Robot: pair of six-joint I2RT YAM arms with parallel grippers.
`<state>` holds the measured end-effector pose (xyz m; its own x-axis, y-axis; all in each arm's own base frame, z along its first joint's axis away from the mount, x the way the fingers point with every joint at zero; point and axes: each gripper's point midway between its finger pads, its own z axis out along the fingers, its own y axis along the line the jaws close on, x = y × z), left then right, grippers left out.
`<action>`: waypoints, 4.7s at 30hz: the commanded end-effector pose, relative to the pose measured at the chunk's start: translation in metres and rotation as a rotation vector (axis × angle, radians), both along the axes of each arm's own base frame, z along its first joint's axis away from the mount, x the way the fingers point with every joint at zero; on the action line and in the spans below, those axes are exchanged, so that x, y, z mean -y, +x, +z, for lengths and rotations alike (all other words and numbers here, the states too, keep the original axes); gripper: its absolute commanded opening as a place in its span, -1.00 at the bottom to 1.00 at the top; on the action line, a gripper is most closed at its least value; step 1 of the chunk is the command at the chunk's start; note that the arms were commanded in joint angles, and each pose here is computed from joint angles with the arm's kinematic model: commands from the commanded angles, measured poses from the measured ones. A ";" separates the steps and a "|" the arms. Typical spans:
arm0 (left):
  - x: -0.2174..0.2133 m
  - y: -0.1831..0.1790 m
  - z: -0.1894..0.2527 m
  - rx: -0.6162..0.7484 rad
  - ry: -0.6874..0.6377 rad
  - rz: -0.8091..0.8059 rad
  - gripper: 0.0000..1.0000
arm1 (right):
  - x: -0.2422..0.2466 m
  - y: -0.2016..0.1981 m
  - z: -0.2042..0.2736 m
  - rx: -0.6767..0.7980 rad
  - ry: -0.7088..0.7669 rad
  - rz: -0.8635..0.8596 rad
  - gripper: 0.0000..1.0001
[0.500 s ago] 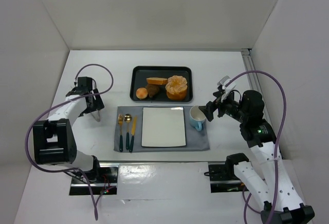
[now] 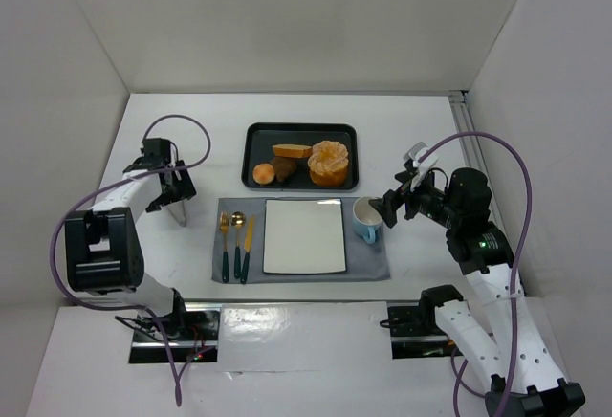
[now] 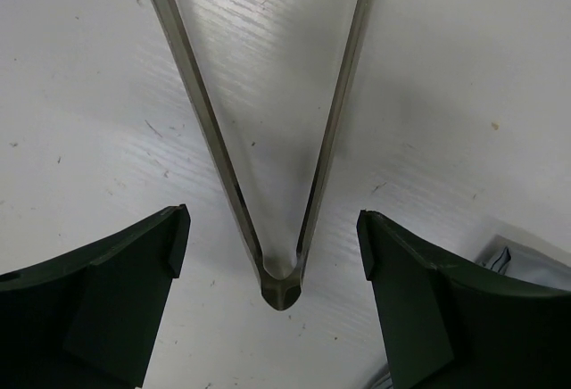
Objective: Place the bread
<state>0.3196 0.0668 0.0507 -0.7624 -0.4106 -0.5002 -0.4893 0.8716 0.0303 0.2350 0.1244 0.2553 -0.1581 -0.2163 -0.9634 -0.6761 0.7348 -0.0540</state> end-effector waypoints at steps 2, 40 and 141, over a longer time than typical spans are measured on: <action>-0.002 0.023 0.008 0.048 -0.002 -0.015 0.89 | -0.001 0.000 0.009 0.028 -0.001 0.006 1.00; -0.008 0.028 -0.039 -0.095 -0.114 0.017 -0.07 | 0.000 0.003 0.006 0.019 -0.005 -0.003 1.00; 0.324 -0.008 0.160 0.278 -0.695 -0.611 0.22 | 0.010 0.018 -0.007 -0.004 -0.035 -0.079 1.00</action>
